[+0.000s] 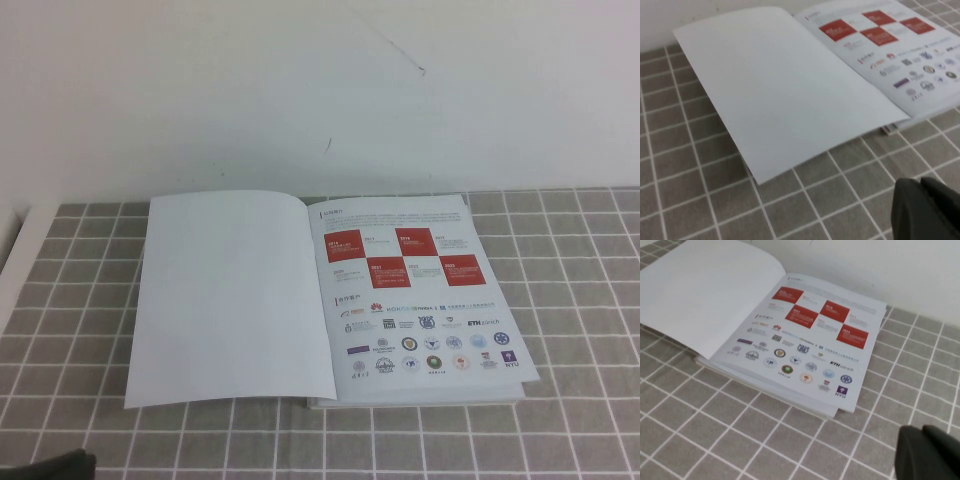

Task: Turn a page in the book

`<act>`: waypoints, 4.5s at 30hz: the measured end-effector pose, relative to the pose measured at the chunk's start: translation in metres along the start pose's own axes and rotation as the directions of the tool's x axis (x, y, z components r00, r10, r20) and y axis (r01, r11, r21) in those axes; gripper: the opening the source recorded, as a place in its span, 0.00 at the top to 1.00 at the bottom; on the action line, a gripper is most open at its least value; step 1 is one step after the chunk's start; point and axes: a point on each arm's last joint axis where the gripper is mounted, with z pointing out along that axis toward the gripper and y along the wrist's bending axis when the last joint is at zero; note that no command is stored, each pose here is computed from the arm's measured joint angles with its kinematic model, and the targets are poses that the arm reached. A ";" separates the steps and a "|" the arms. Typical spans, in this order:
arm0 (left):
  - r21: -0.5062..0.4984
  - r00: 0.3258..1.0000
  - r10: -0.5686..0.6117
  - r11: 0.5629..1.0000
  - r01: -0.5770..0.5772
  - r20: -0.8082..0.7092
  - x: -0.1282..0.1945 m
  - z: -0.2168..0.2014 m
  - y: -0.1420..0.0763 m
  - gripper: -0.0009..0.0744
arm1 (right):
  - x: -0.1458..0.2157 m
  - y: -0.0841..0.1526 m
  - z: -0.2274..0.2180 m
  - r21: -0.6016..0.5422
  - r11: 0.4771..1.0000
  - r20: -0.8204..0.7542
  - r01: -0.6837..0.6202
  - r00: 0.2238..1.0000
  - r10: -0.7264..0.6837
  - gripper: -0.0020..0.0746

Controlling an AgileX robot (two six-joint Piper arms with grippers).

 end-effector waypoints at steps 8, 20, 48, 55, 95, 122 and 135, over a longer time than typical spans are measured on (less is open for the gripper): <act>-0.013 1.000 0.022 1.000 -0.022 -0.006 0.041 0.004 0.001 0.99 | 0.010 0.002 0.004 -0.025 1.000 -0.058 -0.009 0.998 0.007 0.98; -0.275 0.934 0.299 0.931 -0.240 0.196 0.069 0.007 0.018 0.99 | 0.011 0.003 0.004 -0.032 0.999 -0.069 -0.009 0.998 0.007 0.98; -0.239 0.953 0.280 0.939 -0.246 0.118 0.085 0.004 0.016 0.99 | 0.011 0.003 0.004 -0.033 0.999 -0.073 -0.010 0.997 0.007 0.98; -0.225 0.985 0.084 0.973 -0.049 0.151 0.085 0.003 0.017 0.99 | 0.011 0.003 0.004 -0.034 0.999 -0.074 -0.010 0.997 0.008 0.98; -0.265 0.982 0.138 0.959 -0.100 0.128 0.086 0.003 0.020 0.99 | 0.012 0.005 -0.007 -0.009 1.000 0.008 0.006 1.000 -0.006 0.98; -0.266 0.982 0.138 0.959 -0.100 0.129 0.086 0.002 0.020 0.99 | 0.090 -0.015 0.025 0.369 0.917 0.050 -0.151 0.988 0.143 0.98; -0.266 0.982 0.138 0.959 -0.100 0.129 0.086 0.002 0.020 0.99 | 0.089 -0.013 0.025 0.345 0.927 0.049 -0.144 0.990 0.135 0.98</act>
